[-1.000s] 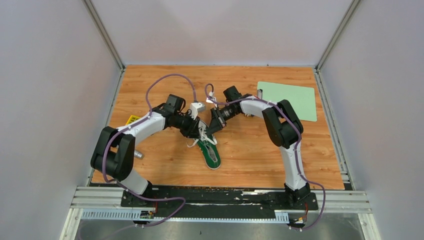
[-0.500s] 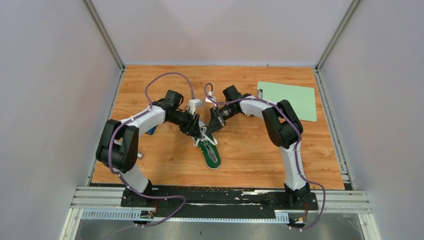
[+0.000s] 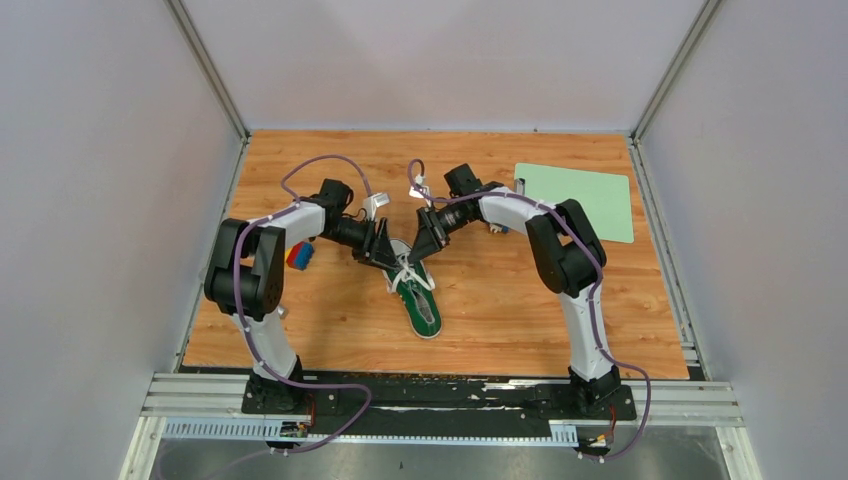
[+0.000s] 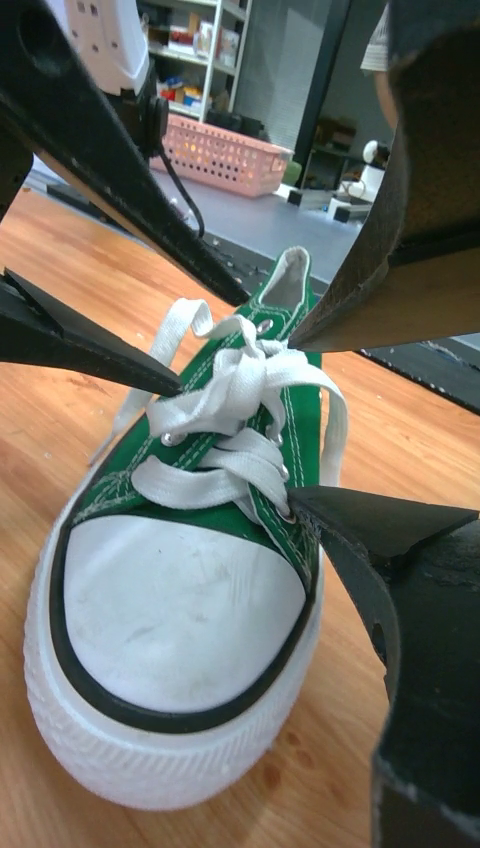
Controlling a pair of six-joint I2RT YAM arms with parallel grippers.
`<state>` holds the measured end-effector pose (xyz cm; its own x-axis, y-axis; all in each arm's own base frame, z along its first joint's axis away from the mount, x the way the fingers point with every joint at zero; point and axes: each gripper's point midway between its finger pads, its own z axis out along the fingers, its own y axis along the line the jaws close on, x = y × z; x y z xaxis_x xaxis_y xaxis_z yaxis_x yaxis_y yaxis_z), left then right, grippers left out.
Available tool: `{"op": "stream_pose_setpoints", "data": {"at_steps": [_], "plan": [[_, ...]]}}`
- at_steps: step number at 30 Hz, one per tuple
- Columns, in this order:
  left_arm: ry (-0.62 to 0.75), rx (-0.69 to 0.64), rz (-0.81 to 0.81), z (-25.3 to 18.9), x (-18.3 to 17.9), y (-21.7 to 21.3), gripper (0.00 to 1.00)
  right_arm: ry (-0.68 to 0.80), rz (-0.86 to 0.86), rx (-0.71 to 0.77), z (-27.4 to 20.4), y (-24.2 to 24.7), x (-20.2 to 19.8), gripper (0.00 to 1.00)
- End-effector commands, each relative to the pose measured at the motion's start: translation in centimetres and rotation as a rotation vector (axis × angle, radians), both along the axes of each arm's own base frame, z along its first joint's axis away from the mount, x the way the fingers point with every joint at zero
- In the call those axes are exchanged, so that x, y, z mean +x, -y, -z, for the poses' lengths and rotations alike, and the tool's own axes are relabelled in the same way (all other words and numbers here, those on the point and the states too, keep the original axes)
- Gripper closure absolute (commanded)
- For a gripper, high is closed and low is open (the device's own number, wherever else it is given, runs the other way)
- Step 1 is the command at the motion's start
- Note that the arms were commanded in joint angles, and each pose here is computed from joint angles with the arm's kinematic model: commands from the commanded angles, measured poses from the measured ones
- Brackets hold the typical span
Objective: Tie the shoes
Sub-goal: Cross the shoelace with the shoelace.
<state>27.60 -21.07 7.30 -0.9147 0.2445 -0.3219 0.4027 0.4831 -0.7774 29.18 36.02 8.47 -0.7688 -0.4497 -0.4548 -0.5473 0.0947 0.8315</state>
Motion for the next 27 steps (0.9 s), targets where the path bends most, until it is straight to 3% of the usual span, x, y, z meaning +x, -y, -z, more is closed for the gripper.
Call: {"op": "stream_pose_setpoints", "data": {"at_steps": [1,13,20,24,27], "plan": [[-0.019,-0.099,0.014,-1.8,0.1,1.4,0.40,0.009,0.028,0.025,-1.8,-1.0,1.9,0.62],[-0.026,-0.042,0.002,-0.7,0.4,1.0,0.40,-0.009,0.128,-0.070,0.1,-1.3,3.3,0.60],[-0.042,-0.065,0.004,-1.0,0.5,1.3,0.42,0.046,0.158,-0.067,-2.6,-1.0,3.3,0.60],[0.004,-0.012,0.006,-1.4,0.5,0.6,0.42,0.115,0.189,-0.081,-4.0,0.3,2.9,0.59],[0.064,0.107,-0.033,-1.5,1.1,-0.8,0.44,0.113,0.210,-0.121,-3.7,1.1,2.5,0.58]]}}
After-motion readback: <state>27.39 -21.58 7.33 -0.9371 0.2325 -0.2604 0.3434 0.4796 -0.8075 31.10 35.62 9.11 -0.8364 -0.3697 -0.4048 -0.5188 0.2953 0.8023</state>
